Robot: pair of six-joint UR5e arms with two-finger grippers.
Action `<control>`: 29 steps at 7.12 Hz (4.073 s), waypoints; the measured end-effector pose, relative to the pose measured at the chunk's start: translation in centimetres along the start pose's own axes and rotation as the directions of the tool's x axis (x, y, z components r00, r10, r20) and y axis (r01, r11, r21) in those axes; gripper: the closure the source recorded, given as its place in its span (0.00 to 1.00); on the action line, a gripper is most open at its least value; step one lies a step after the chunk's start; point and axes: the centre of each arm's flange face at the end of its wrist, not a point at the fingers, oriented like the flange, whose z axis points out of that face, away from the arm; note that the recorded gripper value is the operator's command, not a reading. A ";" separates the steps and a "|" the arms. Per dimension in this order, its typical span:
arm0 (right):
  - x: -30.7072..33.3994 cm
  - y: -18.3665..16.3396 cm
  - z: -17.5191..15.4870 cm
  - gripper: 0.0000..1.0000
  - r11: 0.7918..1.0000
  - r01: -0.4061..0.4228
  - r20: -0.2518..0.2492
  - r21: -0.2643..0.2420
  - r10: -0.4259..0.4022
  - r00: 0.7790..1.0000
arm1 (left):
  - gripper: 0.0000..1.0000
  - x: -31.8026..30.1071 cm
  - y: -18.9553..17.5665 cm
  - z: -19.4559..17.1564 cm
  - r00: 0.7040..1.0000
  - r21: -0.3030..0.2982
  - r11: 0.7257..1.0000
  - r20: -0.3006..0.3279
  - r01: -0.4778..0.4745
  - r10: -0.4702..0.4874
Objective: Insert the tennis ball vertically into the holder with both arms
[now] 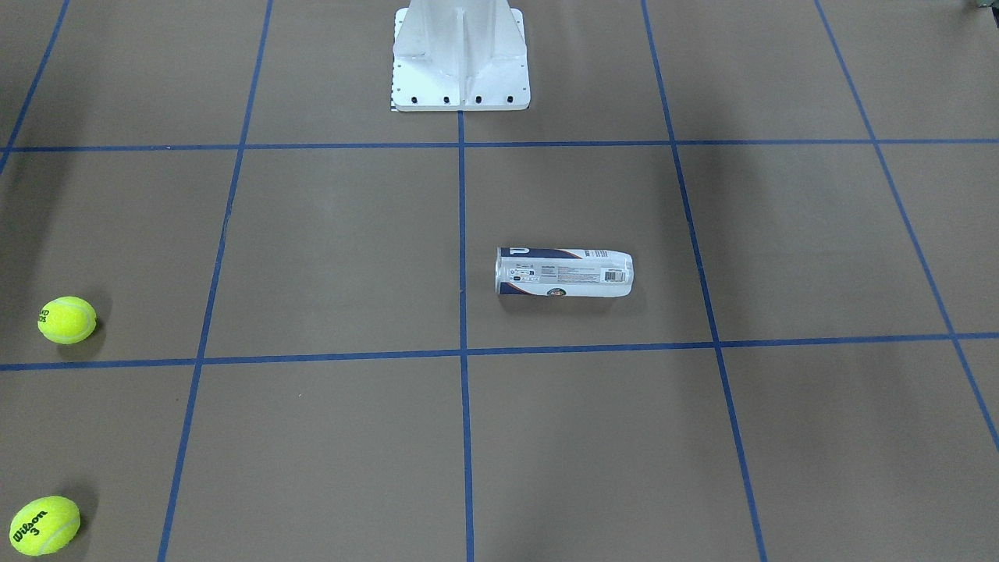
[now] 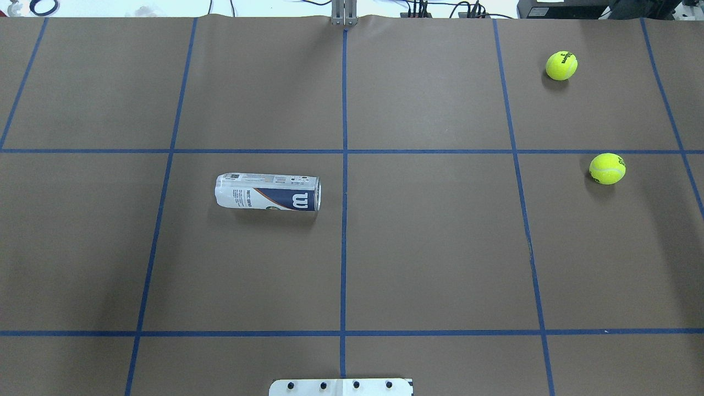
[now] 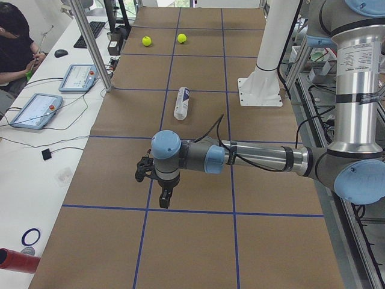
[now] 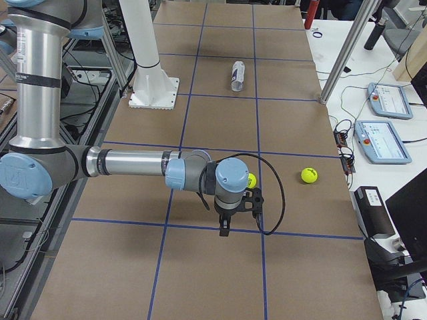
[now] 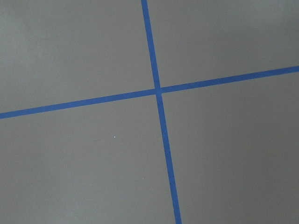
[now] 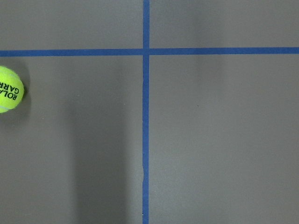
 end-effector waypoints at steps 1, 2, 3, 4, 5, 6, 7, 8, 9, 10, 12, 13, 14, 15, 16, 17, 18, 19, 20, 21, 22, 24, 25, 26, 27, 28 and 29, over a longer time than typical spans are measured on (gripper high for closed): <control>0.0 0.0 0.0 0.01 1.000 -0.001 0.000 0.001 0.001 1.000 | 0.00 0.0 0.0 0.0 1.000 0.000 1.000 -0.001 0.000 0.000; 0.0 0.0 -0.1 0.01 1.000 -0.001 0.000 0.001 0.001 1.000 | 0.00 0.0 0.0 0.0 1.000 -0.001 1.000 -0.001 0.000 0.000; 0.0 0.0 -0.1 0.01 1.000 -0.001 0.000 0.002 0.001 1.000 | 0.00 -0.1 0.0 0.1 1.000 -0.002 1.000 -0.002 0.004 -0.004; -0.1 0.0 -0.1 0.01 1.000 -0.001 0.000 0.003 0.001 1.000 | 0.00 0.0 0.0 0.0 1.000 -0.001 1.000 -0.003 0.006 -0.006; -0.2 -0.1 -0.2 0.01 1.000 -0.001 0.000 0.005 0.001 1.000 | 0.00 0.4 -0.2 -0.4 1.000 0.011 1.000 -0.004 -0.003 0.003; -0.3 -0.2 -0.3 0.01 1.000 0.000 0.000 0.007 0.000 1.000 | 0.00 1.6 -0.8 -1.6 1.000 0.039 0.999 -0.003 -0.031 0.031; -0.3 -0.3 -0.4 0.01 1.000 0.001 0.001 0.009 -0.001 1.000 | 0.00 3.1 -1.6 -2.9 0.998 0.073 0.995 -0.001 -0.068 0.068; -0.4 -0.4 -0.5 0.01 1.000 0.003 0.001 0.011 -0.003 1.000 | 0.00 5.3 -3.2 -4.3 0.993 0.108 0.987 0.002 -0.120 0.121; -0.4 -0.4 -0.6 0.01 1.000 0.004 0.002 0.013 -0.004 1.000 | 0.00 9.3 -6.2 -5.5 0.979 0.140 0.969 0.008 -0.205 0.205; -0.5 -0.5 -0.6 0.01 1.000 0.004 0.003 0.013 -0.004 1.000 | 0.02 14.5 -9.8 -5.9 0.952 0.160 0.939 0.014 -0.303 0.305; -0.5 -0.5 -0.6 0.01 1.000 0.002 0.005 0.013 -0.002 1.000 | 0.01 26.4 -13.5 -3.9 0.864 0.171 0.852 -0.008 -0.495 0.504; -0.5 -0.5 -0.6 0.01 1.000 0.002 0.006 0.013 -0.002 1.000 | 0.01 32.4 -14.0 -3.2 0.802 0.193 0.792 -0.033 -0.580 0.596; -0.5 -0.5 -0.6 0.01 1.000 0.003 0.006 0.014 -0.003 1.000 | 0.01 38.2 -14.2 -2.6 0.739 0.214 0.732 -0.063 -0.647 0.671; -0.6 -0.5 -0.7 0.01 1.000 0.005 0.006 0.015 -0.005 1.000 | 0.01 45.2 -13.9 -1.4 0.660 0.229 0.663 -0.105 -0.712 0.744; -0.7 -0.5 -0.8 0.01 1.000 0.006 0.006 0.017 -0.006 1.000 | 0.01 52.2 -13.4 -0.5 0.579 0.249 0.594 -0.138 -0.765 0.803; -0.7 -0.6 -0.9 0.01 1.000 0.008 0.006 0.018 -0.008 1.000 | 0.01 58.1 -13.6 -0.1 0.510 0.271 0.528 -0.141 -0.805 0.849; -0.8 -0.6 -0.9 0.01 1.000 0.008 0.007 0.019 -0.008 1.000 | 0.01 62.4 -14.0 0.4 0.445 0.281 0.461 -0.121 -0.842 0.887; -0.8 -0.6 -0.9 0.01 1.000 0.008 0.007 0.019 -0.008 1.000 | 0.01 65.1 -14.5 1.0 0.383 0.282 0.394 -0.096 -0.875 0.919; -0.8 -0.6 -0.9 0.01 1.000 0.008 0.007 0.019 -0.008 1.000 | 0.01 67.0 -15.0 1.9 0.338 0.273 0.347 -0.079 -0.897 0.938; -0.7 -0.6 -0.8 0.01 1.000 0.007 0.007 0.018 -0.007 1.000 | 0.01 68.9 -15.2 3.3 0.310 0.254 0.315 -0.063 -0.914 0.949; -0.6 -0.6 -0.7 0.01 1.000 0.005 0.007 0.016 -0.005 1.000 | 0.01 70.7 -14.9 4.9 0.294 0.228 0.295 -0.040 -0.928 0.955; -0.5 -0.5 -0.6 0.01 1.000 0.003 0.007 0.014 -0.003 1.000 | 0.01 72.1 -14.6 7.1 0.264 0.190 0.261 -0.012 -0.946 0.965; -0.5 -0.5 -0.6 0.01 1.000 0.002 0.008 0.014 -0.002 1.000 | 0.01 72.2 -14.7 8.2 0.253 0.172 0.251 -0.012 -0.952 0.967; -0.5 -0.5 -0.6 0.01 1.000 0.002 0.008 0.013 -0.002 1.000 | 0.01 72.4 -14.6 9.0 0.238 0.159 0.236 -0.010 -0.959 0.971; -0.5 -0.6 -0.6 0.01 1.000 0.002 0.009 0.013 -0.002 1.000 | 0.01 72.7 -14.4 9.8 0.220 0.145 0.218 -0.002 -0.965 0.975; -0.5 -0.6 -0.6 0.01 1.000 0.002 0.009 0.013 -0.002 1.000 | 0.01 73.0 -14.0 10.7 0.209 0.129 0.207 0.004 -0.970 0.978; -0.4 -0.6 -0.5 0.01 1.000 0.001 0.008 0.012 -0.001 1.000 | 0.01 73.3 -13.6 11.3 0.203 0.120 0.201 0.004 -0.972 0.979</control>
